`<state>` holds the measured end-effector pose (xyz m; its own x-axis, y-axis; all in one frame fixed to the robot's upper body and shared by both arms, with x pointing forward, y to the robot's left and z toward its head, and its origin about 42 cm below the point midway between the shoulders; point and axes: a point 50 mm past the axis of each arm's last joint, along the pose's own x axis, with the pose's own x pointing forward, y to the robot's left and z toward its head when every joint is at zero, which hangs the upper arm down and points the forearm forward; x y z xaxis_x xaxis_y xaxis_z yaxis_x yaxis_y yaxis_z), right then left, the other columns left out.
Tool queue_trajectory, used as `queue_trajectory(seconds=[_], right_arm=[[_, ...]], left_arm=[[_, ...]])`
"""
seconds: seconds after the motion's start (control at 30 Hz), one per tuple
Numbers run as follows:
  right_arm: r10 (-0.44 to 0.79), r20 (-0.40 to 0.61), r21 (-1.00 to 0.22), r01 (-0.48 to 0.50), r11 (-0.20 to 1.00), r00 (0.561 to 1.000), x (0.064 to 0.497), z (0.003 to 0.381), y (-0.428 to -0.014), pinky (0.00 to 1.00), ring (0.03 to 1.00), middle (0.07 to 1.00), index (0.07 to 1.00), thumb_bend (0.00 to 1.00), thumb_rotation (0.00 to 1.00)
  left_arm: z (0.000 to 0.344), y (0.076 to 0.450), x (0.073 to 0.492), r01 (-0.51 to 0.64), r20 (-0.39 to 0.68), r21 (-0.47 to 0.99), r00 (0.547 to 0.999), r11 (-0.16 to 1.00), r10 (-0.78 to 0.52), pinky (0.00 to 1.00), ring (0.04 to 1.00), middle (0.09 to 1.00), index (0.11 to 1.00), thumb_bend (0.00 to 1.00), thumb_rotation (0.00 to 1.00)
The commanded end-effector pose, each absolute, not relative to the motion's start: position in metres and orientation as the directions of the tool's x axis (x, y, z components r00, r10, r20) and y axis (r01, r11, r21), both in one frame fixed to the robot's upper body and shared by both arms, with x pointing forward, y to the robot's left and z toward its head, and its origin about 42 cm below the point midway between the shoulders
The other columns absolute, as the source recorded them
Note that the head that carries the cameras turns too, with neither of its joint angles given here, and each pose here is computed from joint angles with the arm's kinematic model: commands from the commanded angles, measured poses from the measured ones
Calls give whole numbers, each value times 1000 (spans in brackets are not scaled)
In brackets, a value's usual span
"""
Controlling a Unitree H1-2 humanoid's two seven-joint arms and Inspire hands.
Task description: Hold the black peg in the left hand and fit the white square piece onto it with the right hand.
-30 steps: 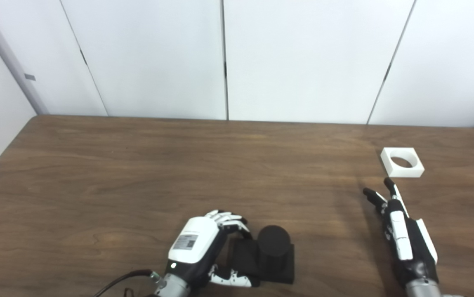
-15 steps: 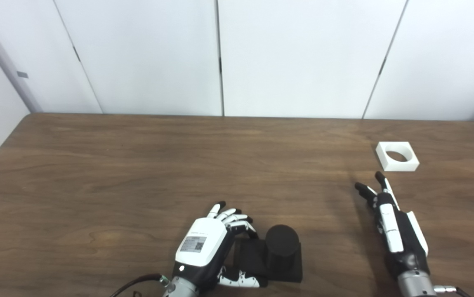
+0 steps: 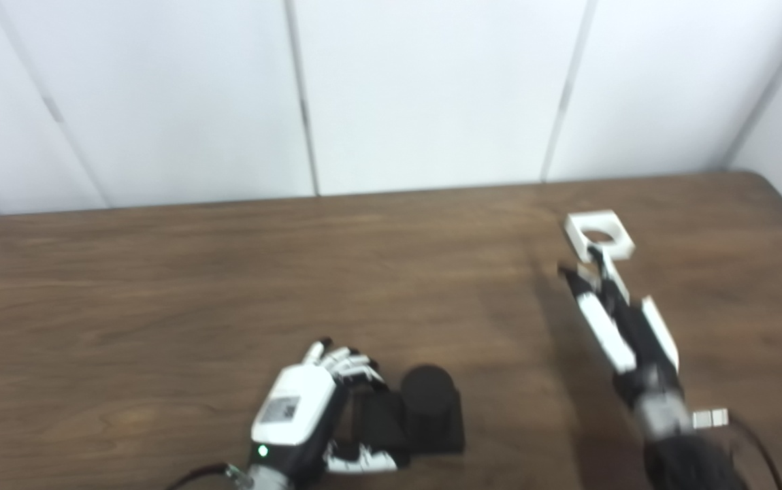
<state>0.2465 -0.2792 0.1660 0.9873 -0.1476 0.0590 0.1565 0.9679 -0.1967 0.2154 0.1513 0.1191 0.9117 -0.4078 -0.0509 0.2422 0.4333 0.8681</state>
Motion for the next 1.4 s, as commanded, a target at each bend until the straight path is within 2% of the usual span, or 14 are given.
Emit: queue_trajectory(seconds=[0.0, 0.07, 0.17, 0.37, 0.5, 0.6, 0.73, 0.87, 1.0, 1.37], right_arm=[[-129, 163, -264, 169, 950, 978, 261, 198, -289, 995, 931, 875, 955, 663, 412], [-124, 177, -308, 175, 935, 976, 270, 209, -298, 997, 943, 891, 940, 714, 354], [-124, 183, -336, 181, 924, 975, 281, 222, -308, 967, 927, 880, 910, 753, 314], [-68, 170, -488, 144, 861, 983, 304, 245, -325, 927, 931, 901, 900, 824, 263], [-21, 120, -688, 98, 719, 993, 324, 255, -333, 882, 923, 913, 899, 879, 273], [-7, 70, -776, 59, 628, 997, 337, 259, -337, 904, 969, 951, 919, 913, 288], [12, 11, -841, 3, 541, 1000, 359, 265, -341, 920, 999, 995, 952, 968, 257], [13, -24, -897, -27, 441, 1000, 376, 272, -341, 961, 1000, 1000, 962, 996, 245], [4, -67, -940, -64, 336, 998, 394, 278, -342, 997, 1000, 1000, 967, 1000, 229], [-73, -172, -982, -164, 96, 982, 440, 295, -353, 1000, 1000, 1000, 991, 1000, 223]], left_arm=[[103, 164, 212, 323, -170, 876, 901, 357, -399, 1000, 878, 798, 487, 515, 48], [103, 165, 213, 321, -168, 877, 902, 358, -397, 1000, 875, 798, 487, 515, 47], [105, 167, 215, 326, -175, 877, 901, 352, -398, 1000, 876, 798, 487, 516, 48], [108, 169, 217, 321, -165, 879, 898, 352, -407, 1000, 869, 787, 487, 517, 45], [107, 172, 218, 319, -169, 883, 901, 344, -400, 1000, 869, 785, 486, 516, 46], [108, 174, 218, 320, -171, 881, 902, 348, -397, 1000, 871, 782, 486, 517, 45], [107, 177, 216, 324, -177, 879, 903, 349, -392, 1000, 875, 787, 487, 516, 46], [107, 179, 216, 328, -180, 877, 902, 351, -391, 1000, 876, 788, 487, 516, 46], [107, 178, 216, 329, -183, 878, 902, 347, -391, 1000, 876, 790, 487, 516, 47], [107, 178, 215, 330, -182, 875, 902, 355, -390, 1000, 873, 783, 486, 516, 45]])
